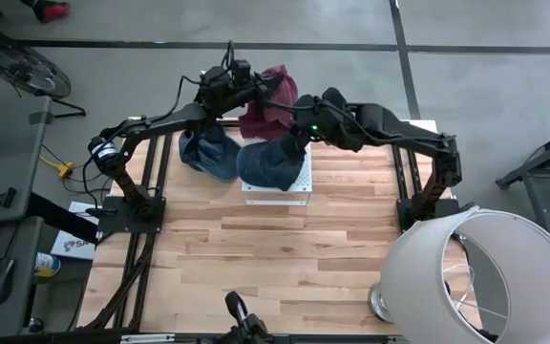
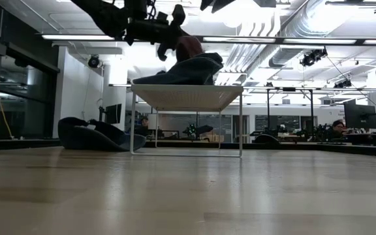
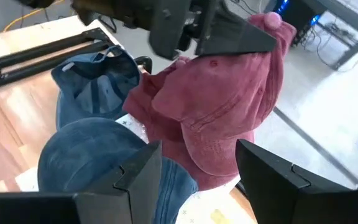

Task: Pick & Place hat
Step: Stack the red cap on top of the other red cap on the shelf

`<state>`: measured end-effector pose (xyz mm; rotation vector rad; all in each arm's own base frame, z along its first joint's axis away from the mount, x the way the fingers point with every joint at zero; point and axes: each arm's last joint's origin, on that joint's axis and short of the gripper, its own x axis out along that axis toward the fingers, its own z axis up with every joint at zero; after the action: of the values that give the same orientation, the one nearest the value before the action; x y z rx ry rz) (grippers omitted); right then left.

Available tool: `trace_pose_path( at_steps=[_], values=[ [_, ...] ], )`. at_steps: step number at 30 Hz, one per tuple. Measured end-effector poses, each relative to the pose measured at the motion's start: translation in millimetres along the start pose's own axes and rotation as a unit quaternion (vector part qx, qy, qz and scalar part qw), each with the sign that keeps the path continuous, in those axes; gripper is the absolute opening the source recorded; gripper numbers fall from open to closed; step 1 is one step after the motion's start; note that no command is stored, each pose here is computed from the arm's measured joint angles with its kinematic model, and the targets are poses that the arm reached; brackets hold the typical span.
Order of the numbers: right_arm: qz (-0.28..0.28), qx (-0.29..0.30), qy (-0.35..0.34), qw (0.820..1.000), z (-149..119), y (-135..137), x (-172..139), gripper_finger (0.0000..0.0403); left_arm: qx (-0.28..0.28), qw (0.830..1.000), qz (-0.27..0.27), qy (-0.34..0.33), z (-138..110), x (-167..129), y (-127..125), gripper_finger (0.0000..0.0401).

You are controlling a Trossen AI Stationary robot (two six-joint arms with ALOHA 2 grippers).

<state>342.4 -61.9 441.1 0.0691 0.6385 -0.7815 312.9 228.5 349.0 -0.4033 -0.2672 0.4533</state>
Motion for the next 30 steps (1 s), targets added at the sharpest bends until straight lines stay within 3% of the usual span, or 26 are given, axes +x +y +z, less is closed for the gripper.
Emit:
trace_pose_path(
  at_steps=[17, 20, 26, 30],
  values=[
    [-0.04, 0.128, 0.004, 0.991, 10, -46, 27, 0.0192, -0.006, 0.999, 0.013, 0.032, -6, 0, 3, 0.0014],
    [-0.022, 0.129, 0.008, 0.991, 13, -57, 33, 0.0154, -0.006, 0.999, 0.012, 0.032, -6, 0, 3, 0.0014],
    [0.02, 0.102, 0.014, 0.994, 16, -74, 42, 0.0015, -0.008, 0.999, 0.012, 0.031, -6, 0, 3, 0.0015],
    [0.038, 0.105, 0.025, 0.993, 16, -82, 51, 0.0005, -0.009, 0.999, 0.012, 0.031, -6, 0, 3, 0.0015]
  ],
)
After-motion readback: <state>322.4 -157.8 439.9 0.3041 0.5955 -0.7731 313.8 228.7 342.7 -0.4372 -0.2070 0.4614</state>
